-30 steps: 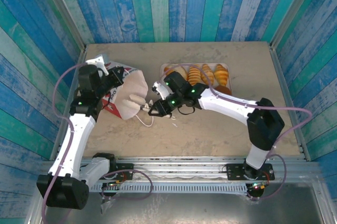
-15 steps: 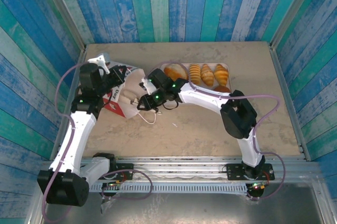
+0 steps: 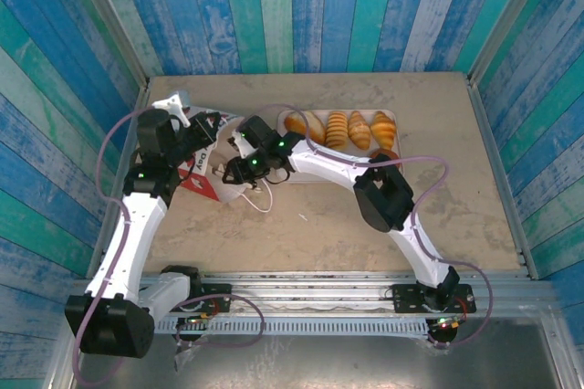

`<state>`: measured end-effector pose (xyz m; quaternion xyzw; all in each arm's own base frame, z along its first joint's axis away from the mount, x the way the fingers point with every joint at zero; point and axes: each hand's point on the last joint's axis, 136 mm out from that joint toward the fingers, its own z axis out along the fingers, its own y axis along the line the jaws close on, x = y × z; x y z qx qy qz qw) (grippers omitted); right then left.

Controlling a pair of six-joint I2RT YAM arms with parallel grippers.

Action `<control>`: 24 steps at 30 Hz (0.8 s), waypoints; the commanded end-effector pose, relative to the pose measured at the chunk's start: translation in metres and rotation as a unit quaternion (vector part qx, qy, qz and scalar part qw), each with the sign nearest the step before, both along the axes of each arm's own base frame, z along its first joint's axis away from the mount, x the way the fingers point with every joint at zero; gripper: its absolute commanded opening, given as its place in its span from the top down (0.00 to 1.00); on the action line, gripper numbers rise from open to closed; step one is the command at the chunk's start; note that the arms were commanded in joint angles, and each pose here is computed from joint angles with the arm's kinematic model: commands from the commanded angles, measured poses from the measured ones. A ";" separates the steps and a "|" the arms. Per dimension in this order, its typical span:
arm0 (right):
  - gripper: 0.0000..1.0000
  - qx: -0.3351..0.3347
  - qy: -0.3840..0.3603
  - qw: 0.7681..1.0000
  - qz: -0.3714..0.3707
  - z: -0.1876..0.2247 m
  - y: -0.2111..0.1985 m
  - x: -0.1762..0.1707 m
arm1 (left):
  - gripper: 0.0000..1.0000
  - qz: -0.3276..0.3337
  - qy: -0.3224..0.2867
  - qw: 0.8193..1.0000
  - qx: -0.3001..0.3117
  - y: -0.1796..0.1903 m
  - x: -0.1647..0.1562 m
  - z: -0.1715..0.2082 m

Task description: Take the fake bread out of the paper bag

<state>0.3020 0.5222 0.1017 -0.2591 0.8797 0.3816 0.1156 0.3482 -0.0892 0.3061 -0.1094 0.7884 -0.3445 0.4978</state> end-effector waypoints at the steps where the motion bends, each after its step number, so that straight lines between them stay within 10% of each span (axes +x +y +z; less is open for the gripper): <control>1: 0.49 0.009 0.007 1.000 -0.001 0.003 0.012 0.000 | 1.00 -0.008 -0.022 1.000 -0.007 -0.003 0.002 0.015; 24: 0.42 0.014 0.032 0.999 0.033 -0.027 0.046 0.001 | 1.00 -0.028 -0.019 0.999 -0.014 -0.010 0.001 0.011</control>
